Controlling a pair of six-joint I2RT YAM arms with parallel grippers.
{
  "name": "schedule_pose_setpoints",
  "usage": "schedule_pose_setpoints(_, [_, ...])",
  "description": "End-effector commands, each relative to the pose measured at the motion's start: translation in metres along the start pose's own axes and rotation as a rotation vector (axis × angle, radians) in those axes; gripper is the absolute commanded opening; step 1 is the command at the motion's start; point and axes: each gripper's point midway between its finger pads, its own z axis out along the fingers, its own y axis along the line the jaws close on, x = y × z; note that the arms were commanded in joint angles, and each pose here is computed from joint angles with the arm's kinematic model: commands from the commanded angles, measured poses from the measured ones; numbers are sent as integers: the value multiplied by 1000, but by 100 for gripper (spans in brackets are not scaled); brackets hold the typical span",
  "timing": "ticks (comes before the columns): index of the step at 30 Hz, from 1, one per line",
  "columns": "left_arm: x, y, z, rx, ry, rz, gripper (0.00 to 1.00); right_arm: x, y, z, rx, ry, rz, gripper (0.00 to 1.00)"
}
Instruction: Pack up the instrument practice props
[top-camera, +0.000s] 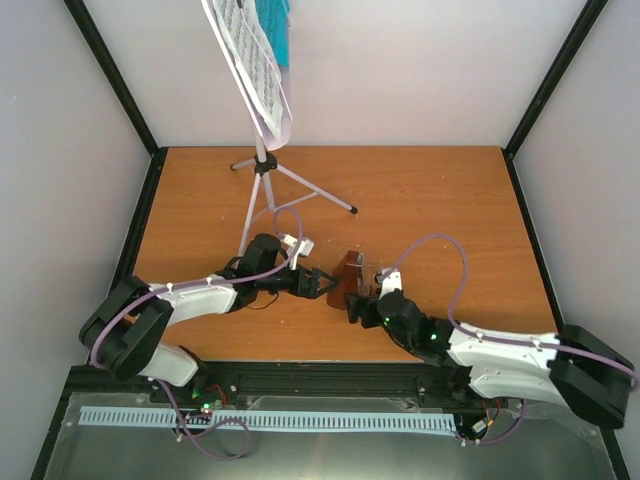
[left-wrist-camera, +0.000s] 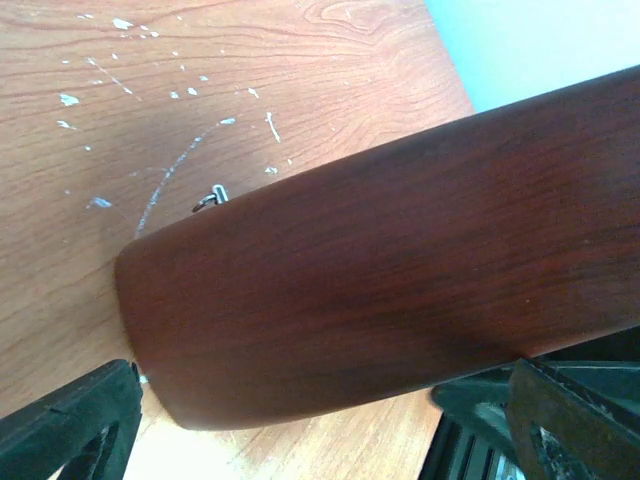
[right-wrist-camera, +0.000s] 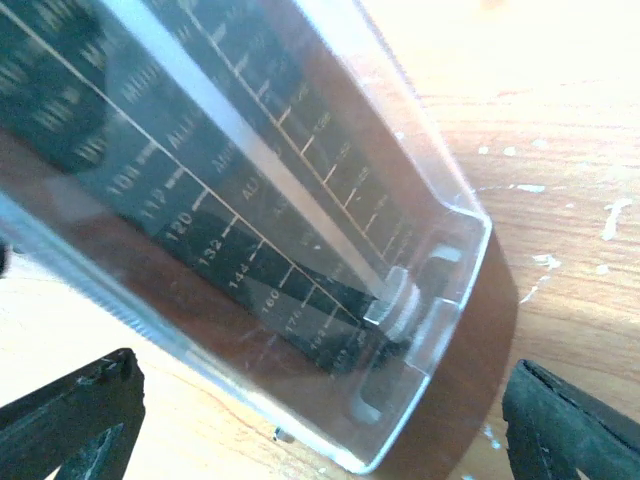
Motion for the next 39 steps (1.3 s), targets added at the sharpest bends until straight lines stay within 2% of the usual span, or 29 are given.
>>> schedule_pose_setpoints(1, [-16, -6, -10, -33, -85, 19, 99, -1, -14, -18, 19, -17, -11, 98])
schedule_pose_setpoints(6, [-33, -6, -34, -152, -155, 102, 99, -7, -15, -39, -25, -40, -27, 100])
schedule_pose_setpoints(9, [-47, -21, -49, -150, -201, 188, 99, -14, -20, -50, -12, -62, -40, 100])
schedule_pose_setpoints(14, [-67, -69, -66, -19, -236, 423, 99, -17, -40, -57, 46, -54, 15, 100])
schedule_pose_setpoints(17, [-75, -103, -67, 112, -198, 562, 99, -17, -46, -53, 33, -25, 68, 100])
schedule_pose_setpoints(21, [-92, -134, -63, 236, -168, 665, 100, -16, -54, -46, 19, -13, 128, 99])
schedule_pose_setpoints(29, [-90, -135, -25, 423, -63, 700, 100, 0, -62, -40, -4, 6, 182, 100])
schedule_pose_setpoints(34, [-78, -129, 7, 475, 22, 688, 99, 1, -70, -45, 27, -7, 180, 100])
schedule_pose_setpoints(39, [-61, -120, 13, 499, 74, 669, 97, 2, -72, -48, 19, -27, 201, 100])
